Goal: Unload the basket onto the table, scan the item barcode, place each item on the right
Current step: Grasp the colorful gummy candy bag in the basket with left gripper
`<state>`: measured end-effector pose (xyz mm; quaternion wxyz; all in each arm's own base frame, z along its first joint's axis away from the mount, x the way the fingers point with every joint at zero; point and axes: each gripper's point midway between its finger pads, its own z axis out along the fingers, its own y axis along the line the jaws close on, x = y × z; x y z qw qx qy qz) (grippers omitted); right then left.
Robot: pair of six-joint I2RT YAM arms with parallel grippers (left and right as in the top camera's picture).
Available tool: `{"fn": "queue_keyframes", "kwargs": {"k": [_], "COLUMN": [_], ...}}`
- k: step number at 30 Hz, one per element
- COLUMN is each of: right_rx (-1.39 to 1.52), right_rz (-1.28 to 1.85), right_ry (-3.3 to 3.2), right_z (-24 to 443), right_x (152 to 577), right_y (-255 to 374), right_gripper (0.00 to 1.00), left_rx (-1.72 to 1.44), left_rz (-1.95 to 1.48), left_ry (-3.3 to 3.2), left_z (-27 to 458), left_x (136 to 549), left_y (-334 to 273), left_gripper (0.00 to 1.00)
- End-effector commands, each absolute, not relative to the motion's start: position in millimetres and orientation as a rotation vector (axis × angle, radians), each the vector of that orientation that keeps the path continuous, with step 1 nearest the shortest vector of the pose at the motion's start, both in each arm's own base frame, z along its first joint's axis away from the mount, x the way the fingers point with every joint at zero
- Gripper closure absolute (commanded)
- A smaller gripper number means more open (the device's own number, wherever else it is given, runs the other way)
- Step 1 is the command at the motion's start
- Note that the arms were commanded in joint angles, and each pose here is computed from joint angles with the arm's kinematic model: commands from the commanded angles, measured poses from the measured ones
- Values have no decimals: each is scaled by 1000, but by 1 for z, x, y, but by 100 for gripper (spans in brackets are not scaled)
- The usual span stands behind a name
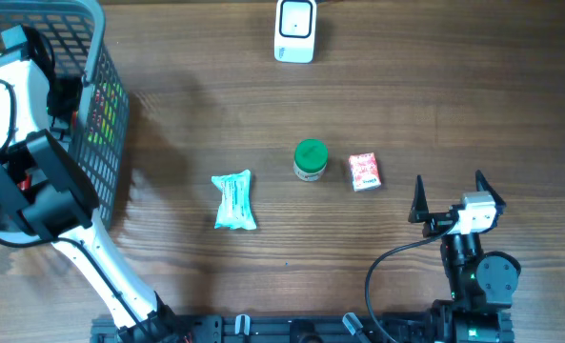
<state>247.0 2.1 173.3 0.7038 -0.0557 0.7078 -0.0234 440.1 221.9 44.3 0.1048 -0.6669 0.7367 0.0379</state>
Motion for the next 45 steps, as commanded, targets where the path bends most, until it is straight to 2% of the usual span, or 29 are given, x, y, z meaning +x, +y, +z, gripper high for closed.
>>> {"fn": "queue_keyframes", "kwargs": {"k": [1,2,4,8,11,18,20,21,22,23,24,29,32,43,44,45], "right_rx": [-107,-107,-107,-107,-107,-107,-108,-107,-108,-107,-107,-108,-107,-107,-107,-107], "right_rz": [-57,-57,-57,-57,-57,-57,-57,-57,-57,-57,-57,-57,-57,-57,-57,-57], "right_ry": [1565,1564,1564,1564,1564,1565,1564,1565,1565,1564,1565,1565,1565,1565,1565,1565], "right_z": [176,176,176,176,176,176,176,176,176,176,176,176,176,176,176,176], "right_x": [247,247,247,247,247,247,247,247,247,247,247,247,247,247,247,247], "right_y": [0,0,0,0,0,0,0,0,0,0,0,0,0,0,0,0], "right_gripper": [0,0,0,0,0,0,0,0,0,0,0,0,0,0,0,0], "left_rx": [-2005,-2011,-2015,-1943,-1936,-1786,-1752,-1748,-1747,-1767,-1788,-1880,-1886,-1912,-1916,-1917], "left_rz": [210,222,234,278,298,169,140,136,137,152,167,210,171,208,211,212], "left_ry": [2236,2246,2270,2354,2297,2025,1971,1962,1962,1983,2012,2152,2195,2290,2299,2305], "left_z": [11,11,12,33,71,219,248,254,256,249,238,140,98,13,9,7], "left_x": [425,422,417,403,393,376,367,364,362,358,356,360,371,388,388,387], "left_y": [219,218,216,217,225,221,217,216,215,215,214,212,207,206,205,204], "left_gripper": [53,72,94,96,96,96,96,95,71,11,0,0,0,0,10,24]}}
